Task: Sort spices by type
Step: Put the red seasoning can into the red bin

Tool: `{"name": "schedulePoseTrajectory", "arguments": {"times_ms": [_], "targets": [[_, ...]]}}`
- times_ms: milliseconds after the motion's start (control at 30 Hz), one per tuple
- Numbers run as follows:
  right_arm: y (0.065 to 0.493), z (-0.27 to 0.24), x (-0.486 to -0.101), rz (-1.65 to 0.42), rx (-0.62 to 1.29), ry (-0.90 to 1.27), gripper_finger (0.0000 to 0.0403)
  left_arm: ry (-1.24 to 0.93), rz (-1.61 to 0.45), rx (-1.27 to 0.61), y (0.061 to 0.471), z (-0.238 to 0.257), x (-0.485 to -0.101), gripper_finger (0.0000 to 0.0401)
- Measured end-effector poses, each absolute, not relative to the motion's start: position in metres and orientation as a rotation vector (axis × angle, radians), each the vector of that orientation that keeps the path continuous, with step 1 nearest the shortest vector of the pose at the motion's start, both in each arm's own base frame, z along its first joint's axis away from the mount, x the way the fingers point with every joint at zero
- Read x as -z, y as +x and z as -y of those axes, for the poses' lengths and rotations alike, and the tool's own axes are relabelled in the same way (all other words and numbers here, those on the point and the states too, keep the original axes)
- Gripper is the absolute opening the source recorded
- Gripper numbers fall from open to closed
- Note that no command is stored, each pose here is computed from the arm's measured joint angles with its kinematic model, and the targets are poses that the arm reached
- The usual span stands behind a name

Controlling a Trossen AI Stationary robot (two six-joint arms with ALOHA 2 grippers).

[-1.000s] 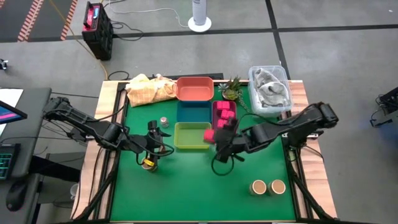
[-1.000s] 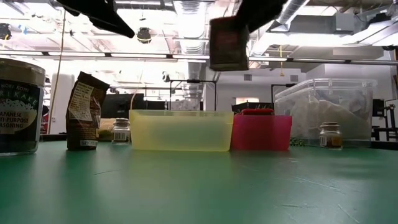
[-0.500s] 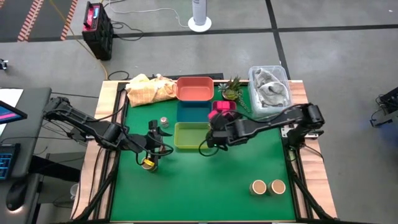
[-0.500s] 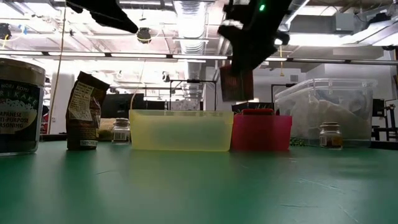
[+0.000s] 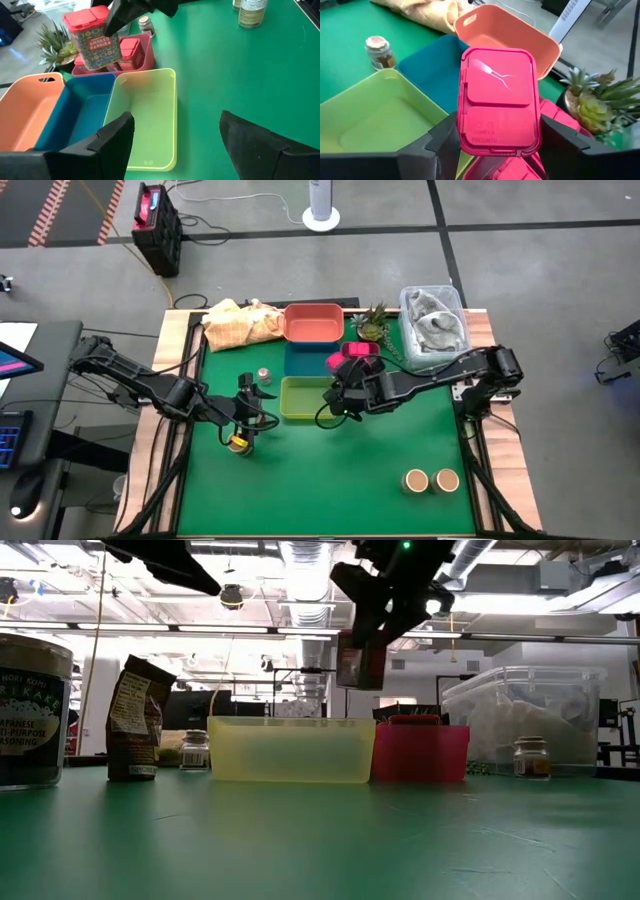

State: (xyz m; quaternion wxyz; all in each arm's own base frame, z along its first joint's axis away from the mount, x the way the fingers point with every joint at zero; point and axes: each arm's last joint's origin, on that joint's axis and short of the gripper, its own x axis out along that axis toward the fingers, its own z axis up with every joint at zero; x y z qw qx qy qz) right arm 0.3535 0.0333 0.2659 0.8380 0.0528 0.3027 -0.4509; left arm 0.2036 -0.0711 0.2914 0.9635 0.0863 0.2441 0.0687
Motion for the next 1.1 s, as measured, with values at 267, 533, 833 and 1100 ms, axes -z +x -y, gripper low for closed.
{"name": "schedulePoseTrajectory", "arguments": {"times_ms": [267,533,833,1100], "targets": [[0.355,-0.018,-0.243,-0.622,0.968,0.213,0.0238,0.156,-0.494,-0.136,0.204,0.071,-0.291,0.0278],[0.348,-0.02,-0.233,-0.62,1.009,0.28,0.0238,0.158,-0.513,-0.125,0.203,0.071,-0.29,0.0278],[0.334,-0.021,-0.231,-0.646,1.111,0.316,0.0238,0.161,-0.525,-0.126,0.202,0.071,-0.289,0.0278],[0.331,-0.017,-0.23,-0.627,1.161,0.359,0.0238,0.161,-0.525,-0.127,0.202,0.071,-0.289,0.0278]]}}
